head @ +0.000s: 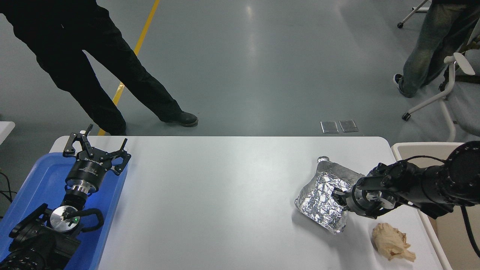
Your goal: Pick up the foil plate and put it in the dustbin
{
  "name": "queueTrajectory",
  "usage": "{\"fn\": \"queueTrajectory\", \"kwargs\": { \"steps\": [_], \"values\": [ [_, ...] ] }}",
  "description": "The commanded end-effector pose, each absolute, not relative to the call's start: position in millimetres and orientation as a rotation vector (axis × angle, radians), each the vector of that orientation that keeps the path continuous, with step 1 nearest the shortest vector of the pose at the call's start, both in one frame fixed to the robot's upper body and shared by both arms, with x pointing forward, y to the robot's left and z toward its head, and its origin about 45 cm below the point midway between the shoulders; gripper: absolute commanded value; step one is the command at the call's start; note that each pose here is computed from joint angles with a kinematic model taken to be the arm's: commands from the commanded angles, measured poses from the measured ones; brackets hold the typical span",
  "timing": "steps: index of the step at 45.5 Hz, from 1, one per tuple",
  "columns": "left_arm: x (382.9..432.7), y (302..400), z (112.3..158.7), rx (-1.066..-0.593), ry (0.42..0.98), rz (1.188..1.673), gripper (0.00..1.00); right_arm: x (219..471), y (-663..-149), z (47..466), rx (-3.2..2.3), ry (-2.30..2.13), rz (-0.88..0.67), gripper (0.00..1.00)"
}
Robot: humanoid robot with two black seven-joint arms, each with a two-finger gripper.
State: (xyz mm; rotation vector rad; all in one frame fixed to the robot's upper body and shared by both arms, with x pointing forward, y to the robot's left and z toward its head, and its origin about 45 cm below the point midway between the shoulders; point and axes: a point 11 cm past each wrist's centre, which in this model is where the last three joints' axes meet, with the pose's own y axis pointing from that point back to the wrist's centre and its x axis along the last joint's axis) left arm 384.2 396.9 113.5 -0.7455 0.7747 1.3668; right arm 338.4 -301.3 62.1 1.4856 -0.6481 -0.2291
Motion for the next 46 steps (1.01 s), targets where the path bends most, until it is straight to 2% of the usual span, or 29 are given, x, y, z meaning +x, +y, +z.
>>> {"fn": "queueTrajectory", "kwargs": {
  "steps": [1, 6, 14, 31, 39, 46],
  "values": [
    [384.4, 396.6, 113.7, -0.746, 0.775, 1.366, 0.99, 340.6, -300.1, 64.7, 1.501, -0.669, -0.247, 0.00],
    [384.4, 396.6, 113.7, -0.746, 0.775, 1.366, 0.99, 338.7, -304.5, 71.1, 1.497, -0.660, -0.252, 0.00],
    [384.4, 396.4, 113.5, -0.744, 0.775, 1.366, 0.99, 341.4, -306.6, 142.2, 1.557, -0.620, -0.268, 0.00],
    [384.3, 396.2, 113.4, -0.743, 0.775, 1.365, 0.99, 338.5, -271.4, 290.3, 1.716, -0.322, -0.234, 0.00],
    [384.3, 396.8, 113.6, -0.741, 0.775, 1.365, 0.99, 335.0, -252.3, 340.9, 1.791, -0.192, -0.207, 0.00],
    [384.3, 396.9, 113.7, -0.742, 0.774, 1.366, 0.99, 342.3, -244.8, 380.4, 1.823, -0.246, -0.112, 0.00]
  ]
}}
